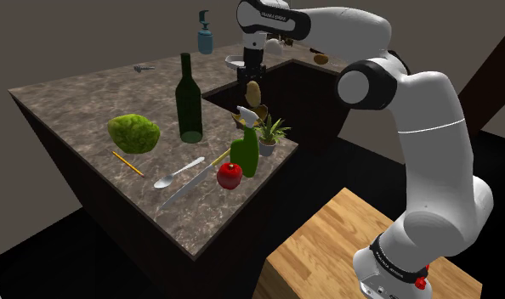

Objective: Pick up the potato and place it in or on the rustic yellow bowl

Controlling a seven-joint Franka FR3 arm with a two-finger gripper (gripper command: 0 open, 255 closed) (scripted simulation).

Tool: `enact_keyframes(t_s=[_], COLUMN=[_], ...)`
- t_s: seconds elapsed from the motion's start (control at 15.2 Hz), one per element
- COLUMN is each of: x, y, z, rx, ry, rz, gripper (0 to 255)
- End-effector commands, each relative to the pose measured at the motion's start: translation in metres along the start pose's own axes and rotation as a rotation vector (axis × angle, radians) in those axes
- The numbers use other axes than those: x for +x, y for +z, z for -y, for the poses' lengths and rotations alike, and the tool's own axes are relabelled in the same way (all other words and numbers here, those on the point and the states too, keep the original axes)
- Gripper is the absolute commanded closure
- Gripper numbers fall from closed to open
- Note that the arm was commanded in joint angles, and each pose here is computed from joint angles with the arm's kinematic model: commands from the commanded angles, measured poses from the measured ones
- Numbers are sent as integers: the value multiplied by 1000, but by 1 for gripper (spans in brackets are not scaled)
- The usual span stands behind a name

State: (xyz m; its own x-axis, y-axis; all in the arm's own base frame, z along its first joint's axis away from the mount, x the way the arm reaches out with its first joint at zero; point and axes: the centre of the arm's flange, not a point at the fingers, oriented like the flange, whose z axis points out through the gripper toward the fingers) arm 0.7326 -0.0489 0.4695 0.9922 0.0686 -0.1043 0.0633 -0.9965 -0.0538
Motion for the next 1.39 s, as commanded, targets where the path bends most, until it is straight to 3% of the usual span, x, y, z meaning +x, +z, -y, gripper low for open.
enact_keyframes(t_s=[0.0,0.4,0.92,0.99,1.32], x=[1,4,4,4,4], y=[11,44,44,44,44], z=[-1,-3,-3,-3,-3], rx=[0,0,0,0,0], ry=[0,0,0,0,0], rz=[-1,-1,-1,-1,-1], gripper=[255,255,255,0,0])
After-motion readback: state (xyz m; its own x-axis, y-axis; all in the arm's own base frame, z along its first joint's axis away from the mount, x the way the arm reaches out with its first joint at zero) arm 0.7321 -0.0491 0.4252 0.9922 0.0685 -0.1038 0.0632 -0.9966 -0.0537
